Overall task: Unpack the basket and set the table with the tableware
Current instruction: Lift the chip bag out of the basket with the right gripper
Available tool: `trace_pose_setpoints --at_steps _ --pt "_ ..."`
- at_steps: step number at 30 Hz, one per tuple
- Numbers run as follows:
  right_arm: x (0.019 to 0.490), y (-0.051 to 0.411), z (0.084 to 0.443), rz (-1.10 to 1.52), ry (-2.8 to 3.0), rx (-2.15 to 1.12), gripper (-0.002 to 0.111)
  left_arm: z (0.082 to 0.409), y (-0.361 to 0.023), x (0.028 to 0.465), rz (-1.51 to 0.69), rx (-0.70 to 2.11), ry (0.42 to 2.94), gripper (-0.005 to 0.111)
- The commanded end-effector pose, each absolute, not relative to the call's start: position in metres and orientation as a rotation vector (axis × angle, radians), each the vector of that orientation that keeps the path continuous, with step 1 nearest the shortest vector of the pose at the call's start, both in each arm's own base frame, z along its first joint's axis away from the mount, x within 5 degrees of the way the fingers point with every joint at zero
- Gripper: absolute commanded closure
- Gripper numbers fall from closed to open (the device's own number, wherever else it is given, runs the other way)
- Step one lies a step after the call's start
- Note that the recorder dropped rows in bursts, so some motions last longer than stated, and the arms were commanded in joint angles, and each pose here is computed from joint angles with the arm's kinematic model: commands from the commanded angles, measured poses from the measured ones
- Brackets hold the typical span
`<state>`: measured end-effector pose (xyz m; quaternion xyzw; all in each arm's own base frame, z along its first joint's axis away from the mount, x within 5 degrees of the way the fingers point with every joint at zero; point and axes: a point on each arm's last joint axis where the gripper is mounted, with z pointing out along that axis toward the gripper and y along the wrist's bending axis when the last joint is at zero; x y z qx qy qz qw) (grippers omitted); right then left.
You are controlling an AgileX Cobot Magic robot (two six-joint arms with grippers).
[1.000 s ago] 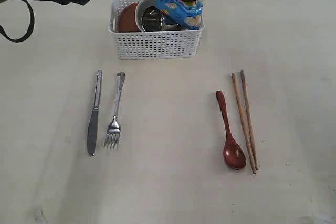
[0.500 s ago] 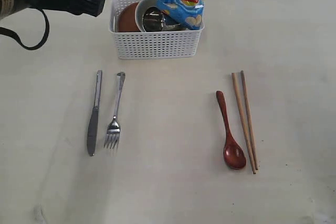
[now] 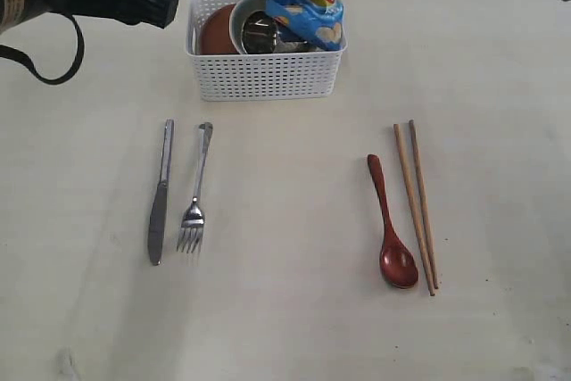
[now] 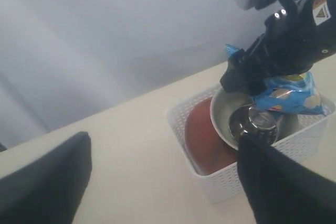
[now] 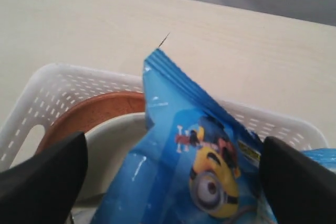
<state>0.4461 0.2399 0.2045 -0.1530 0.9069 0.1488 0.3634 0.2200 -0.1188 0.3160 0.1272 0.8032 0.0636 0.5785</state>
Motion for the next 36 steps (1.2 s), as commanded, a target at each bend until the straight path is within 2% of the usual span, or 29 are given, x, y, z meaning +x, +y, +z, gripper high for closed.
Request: trace_pose_setpoints --at_steps 1,10,19,27,36 --pt "0.445 0.237 0.202 0.383 2.379 -0.383 0.034 0.317 -0.12 0.22 0.142 0.317 1.865 0.035" --pt "0.44 0.235 0.202 0.372 2.436 -0.398 0.083 0.317 -0.125 0.22 0.096 0.355 1.858 0.035" --pt "0.431 0.231 0.238 0.387 2.4 -0.4 0.108 0.317 -0.125 0.22 0.098 0.358 1.855 0.035" --pt "0.419 0.222 0.276 0.344 2.345 -0.437 0.109 0.317 -0.125 0.22 0.099 0.36 1.854 0.035" --pt "0.385 0.195 0.343 0.192 2.31 -0.497 0.109 0.317 -0.125 0.22 0.099 0.36 1.854 0.035"
